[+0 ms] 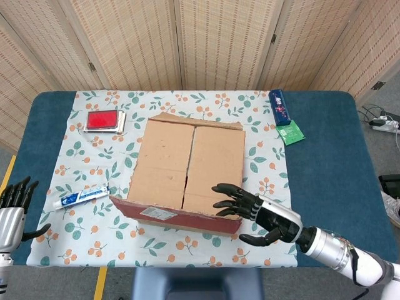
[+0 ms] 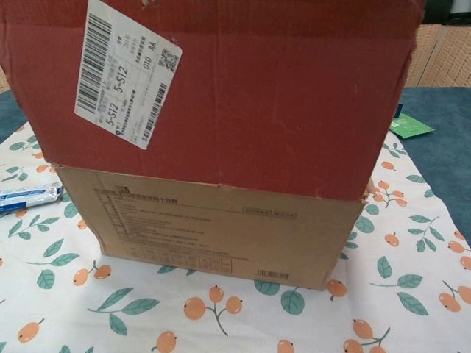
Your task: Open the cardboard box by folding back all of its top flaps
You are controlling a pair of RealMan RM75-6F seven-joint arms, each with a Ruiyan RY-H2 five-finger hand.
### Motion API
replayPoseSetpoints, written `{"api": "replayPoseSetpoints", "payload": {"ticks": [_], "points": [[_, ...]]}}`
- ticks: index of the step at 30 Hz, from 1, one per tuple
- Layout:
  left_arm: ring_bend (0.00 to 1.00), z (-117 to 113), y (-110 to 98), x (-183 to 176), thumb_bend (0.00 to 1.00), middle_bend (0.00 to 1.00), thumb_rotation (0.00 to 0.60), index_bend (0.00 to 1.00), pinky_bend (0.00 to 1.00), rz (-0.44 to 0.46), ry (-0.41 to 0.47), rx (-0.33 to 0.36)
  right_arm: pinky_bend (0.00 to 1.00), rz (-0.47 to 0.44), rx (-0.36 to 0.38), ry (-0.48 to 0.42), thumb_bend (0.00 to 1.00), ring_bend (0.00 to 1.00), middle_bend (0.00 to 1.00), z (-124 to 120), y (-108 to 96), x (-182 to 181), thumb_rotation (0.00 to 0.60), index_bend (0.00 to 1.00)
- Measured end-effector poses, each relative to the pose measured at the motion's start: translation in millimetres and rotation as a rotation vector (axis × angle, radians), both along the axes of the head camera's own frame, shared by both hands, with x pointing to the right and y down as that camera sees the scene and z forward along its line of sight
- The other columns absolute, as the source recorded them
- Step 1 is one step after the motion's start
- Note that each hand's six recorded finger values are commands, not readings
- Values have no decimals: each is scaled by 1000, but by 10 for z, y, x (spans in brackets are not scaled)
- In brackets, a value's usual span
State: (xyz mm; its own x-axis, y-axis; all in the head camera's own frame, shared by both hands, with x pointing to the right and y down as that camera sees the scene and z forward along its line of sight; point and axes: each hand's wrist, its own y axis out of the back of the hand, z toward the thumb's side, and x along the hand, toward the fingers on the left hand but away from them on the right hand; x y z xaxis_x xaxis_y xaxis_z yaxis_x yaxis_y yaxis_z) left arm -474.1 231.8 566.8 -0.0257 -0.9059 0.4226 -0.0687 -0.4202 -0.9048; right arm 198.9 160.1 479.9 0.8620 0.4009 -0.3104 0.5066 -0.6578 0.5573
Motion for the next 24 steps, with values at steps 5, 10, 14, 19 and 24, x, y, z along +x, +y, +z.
{"api": "replayPoseSetpoints", "payload": {"ticks": [5, 10, 14, 19, 24], "points": [[54, -19, 6, 2, 135, 37, 600, 0, 0, 3, 5, 5, 164, -40, 11, -11, 394, 122, 13, -69, 122, -70, 600, 0], [54, -36, 8, -3, 135, 37, 600, 0, 0, 2, 8, 9, 164, -78, 18, -12, 394, 121, 12, -102, 234, -118, 600, 0], [54, -51, 13, 4, 135, 37, 600, 0, 0, 5, 10, 15, 164, -107, 35, -1, 393, 119, 12, -104, 334, -142, 600, 0], [54, -54, 25, 17, 135, 37, 600, 0, 0, 11, 10, 15, 161, -114, 69, 1, 393, 115, 6, -129, 382, -148, 600, 0], [54, -44, 24, 16, 135, 37, 600, 0, 0, 9, 8, 12, 151, -88, 143, 33, 394, 110, 3, -142, 291, -104, 600, 0]]}}
